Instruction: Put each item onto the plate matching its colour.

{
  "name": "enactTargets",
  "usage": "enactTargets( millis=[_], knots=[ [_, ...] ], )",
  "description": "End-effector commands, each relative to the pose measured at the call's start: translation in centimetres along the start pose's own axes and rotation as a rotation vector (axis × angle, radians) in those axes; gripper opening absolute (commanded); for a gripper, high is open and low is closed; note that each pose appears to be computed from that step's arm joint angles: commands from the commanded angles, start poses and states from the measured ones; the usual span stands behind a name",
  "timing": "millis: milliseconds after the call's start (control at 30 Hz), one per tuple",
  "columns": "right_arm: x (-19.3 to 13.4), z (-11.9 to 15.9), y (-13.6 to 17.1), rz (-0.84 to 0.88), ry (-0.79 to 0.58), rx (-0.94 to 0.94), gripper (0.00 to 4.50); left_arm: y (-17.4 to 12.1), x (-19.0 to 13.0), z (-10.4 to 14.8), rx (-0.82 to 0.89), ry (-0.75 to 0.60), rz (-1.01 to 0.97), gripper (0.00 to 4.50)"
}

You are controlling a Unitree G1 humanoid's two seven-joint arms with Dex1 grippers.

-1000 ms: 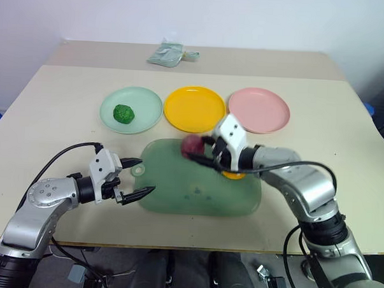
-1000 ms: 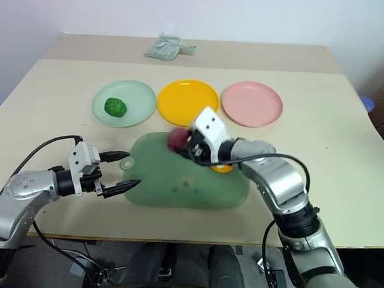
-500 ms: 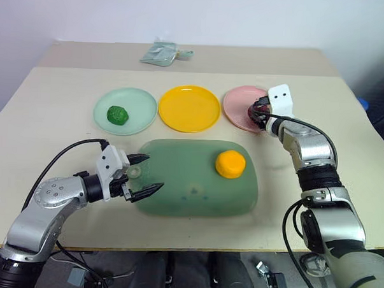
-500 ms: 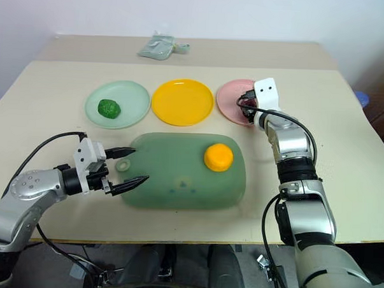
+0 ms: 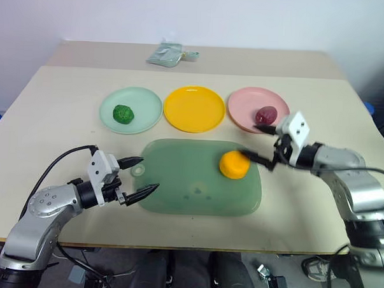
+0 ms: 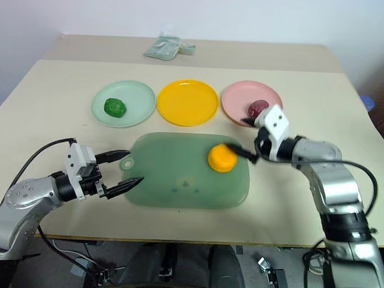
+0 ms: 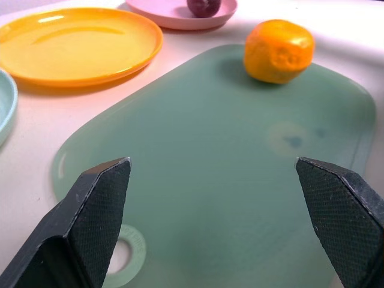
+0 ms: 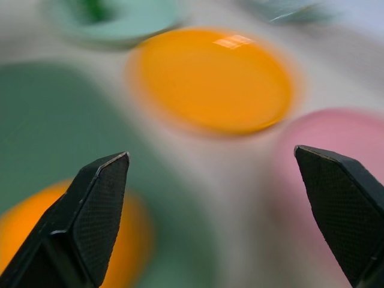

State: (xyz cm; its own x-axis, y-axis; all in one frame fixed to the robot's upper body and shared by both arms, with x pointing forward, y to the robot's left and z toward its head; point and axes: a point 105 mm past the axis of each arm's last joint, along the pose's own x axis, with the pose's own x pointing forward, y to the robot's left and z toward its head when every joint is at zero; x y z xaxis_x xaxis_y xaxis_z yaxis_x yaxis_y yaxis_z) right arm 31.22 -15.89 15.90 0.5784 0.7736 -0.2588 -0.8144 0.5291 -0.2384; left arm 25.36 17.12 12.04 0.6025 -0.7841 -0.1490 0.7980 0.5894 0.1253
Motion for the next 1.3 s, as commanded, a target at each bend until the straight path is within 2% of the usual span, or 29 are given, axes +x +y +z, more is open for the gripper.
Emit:
enactTargets(
  millis=[33, 267, 400, 433, 533, 633, 767, 933, 1000, 1033, 1133, 1200, 1300],
  knots=[
    [0.7, 0.1, 1.6, 0.046, 0.027, -0.018, 4.49, 0.7, -0.2, 0.3, 0.043, -0.042, 0.013, 4.50],
    [1.9, -1.8, 2.5, 0.062, 0.094, 0.031, 4.49, 0.8, -0.5, -0.8, 0.046, -0.037, 0.014, 4.50],
    [2.4, -0.7, 2.4, 0.056, 0.052, -0.004, 3.28, 0.8, -0.8, -1.1, 0.046, -0.032, 0.023, 4.50],
    [2.8, 0.1, 2.3, 0.051, 0.022, -0.020, 3.17, 0.9, -1.0, -1.1, 0.049, -0.033, 0.037, 4.50],
    [5.2, 3.2, 1.2, -0.019, -0.099, -0.059, 3.17, 1.9, -1.5, -0.5, 0.056, -0.062, 0.115, 4.50],
    [8.5, 4.7, -0.7, -0.154, -0.136, -0.042, 3.17, 2.8, -1.8, 0.7, 0.047, -0.122, 0.194, 4.50],
    [12.6, 5.0, -3.3, -0.322, -0.098, 0.037, 3.17, 4.4, -2.2, 2.1, 0.059, -0.169, 0.319, 4.50],
    [15.8, 4.6, -3.6, -0.336, -0.070, 0.077, 3.17, 4.8, -2.3, 3.2, 0.061, -0.174, 0.399, 4.50],
    [16.1, 4.7, -3.8, -0.339, -0.079, 0.086, 4.22, 4.5, -2.2, 3.4, 0.061, -0.166, 0.404, 4.50],
    [16.1, 5.2, -3.9, -0.335, -0.107, 0.081, 4.46, 4.3, -2.2, 3.5, 0.058, -0.167, 0.408, 4.50],
    [15.4, 6.7, -3.8, -0.322, -0.205, 0.027, 4.46, 3.9, -2.1, 3.9, 0.052, -0.169, 0.418, 4.50],
    [14.0, 7.7, -3.6, -0.304, -0.279, -0.039, 4.46, 3.8, -1.9, 4.2, 0.049, -0.168, 0.429, 4.50],
    [11.1, 7.7, -3.8, -0.268, -0.329, -0.056, 4.46, 4.0, -1.9, 4.6, 0.040, -0.170, 0.443, 4.50]
  ],
)
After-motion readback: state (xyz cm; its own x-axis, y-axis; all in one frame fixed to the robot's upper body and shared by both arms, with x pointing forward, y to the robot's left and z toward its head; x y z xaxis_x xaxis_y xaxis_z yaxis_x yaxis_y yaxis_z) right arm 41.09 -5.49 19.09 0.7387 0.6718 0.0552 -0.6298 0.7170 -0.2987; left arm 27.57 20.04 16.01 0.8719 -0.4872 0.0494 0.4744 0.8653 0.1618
